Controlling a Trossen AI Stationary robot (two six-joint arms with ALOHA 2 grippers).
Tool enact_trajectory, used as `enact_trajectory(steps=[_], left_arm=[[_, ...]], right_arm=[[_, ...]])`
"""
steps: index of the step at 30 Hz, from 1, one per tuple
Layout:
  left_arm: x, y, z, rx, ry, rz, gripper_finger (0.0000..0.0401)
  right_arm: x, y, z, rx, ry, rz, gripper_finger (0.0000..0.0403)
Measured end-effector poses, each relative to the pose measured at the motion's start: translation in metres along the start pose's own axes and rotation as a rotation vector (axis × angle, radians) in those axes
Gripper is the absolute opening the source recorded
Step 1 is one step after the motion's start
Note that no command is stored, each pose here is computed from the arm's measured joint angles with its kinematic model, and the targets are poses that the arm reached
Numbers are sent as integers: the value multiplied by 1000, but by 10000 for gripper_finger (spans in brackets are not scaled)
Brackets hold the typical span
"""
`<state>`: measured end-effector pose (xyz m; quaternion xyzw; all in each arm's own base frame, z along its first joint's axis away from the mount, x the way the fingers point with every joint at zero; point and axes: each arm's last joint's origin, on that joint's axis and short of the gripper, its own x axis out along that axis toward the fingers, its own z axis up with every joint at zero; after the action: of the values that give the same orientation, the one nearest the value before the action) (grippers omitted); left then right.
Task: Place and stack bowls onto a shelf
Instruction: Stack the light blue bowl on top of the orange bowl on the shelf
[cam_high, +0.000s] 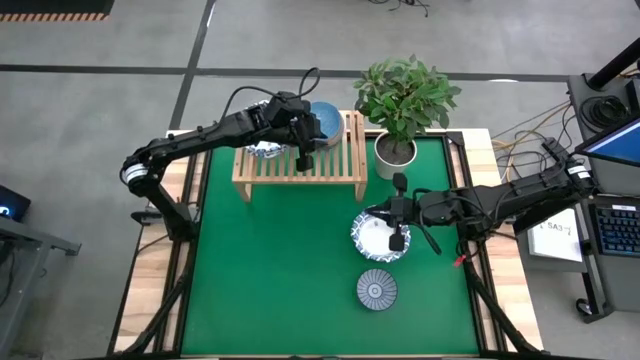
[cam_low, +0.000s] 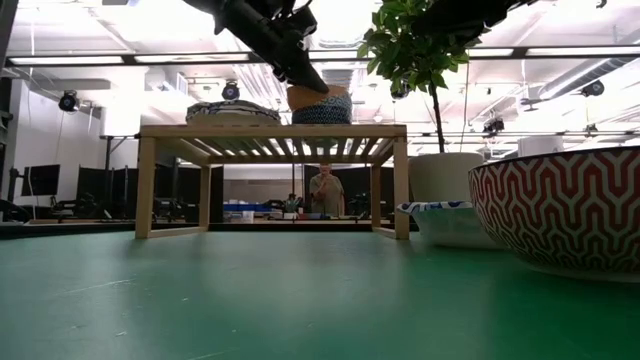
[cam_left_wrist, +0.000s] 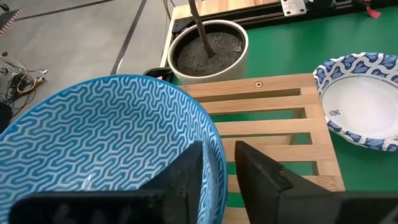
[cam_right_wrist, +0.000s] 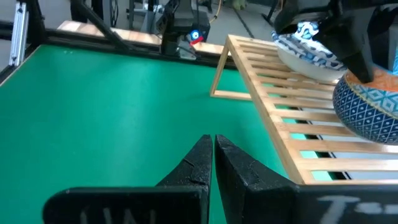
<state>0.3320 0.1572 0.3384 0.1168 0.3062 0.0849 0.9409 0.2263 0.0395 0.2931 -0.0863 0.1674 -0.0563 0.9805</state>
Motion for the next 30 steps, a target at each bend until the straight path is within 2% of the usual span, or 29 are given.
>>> enact_trajectory(steps=[6, 11, 19, 22, 27, 30], left_arm=[[-1, 0, 1, 0, -3, 1, 109], [-13, 0, 5, 3, -29, 14, 122], [-53, 1, 21, -21, -100, 44, 123], [-70, -1, 23, -65, -112, 46, 123], [-95, -7, 17, -121, -108, 40, 123], [-104, -15, 3, -136, -116, 42, 123]], right_arm=[[0, -4, 5, 26, -47, -121, 9], [1, -12, 9, 60, -80, -167, 9], [14, -26, 10, 86, -119, -232, 9], [24, -31, 10, 73, -136, -248, 9], [38, -45, 27, 67, -134, -300, 9], [48, -52, 40, 7, -81, -314, 9]])
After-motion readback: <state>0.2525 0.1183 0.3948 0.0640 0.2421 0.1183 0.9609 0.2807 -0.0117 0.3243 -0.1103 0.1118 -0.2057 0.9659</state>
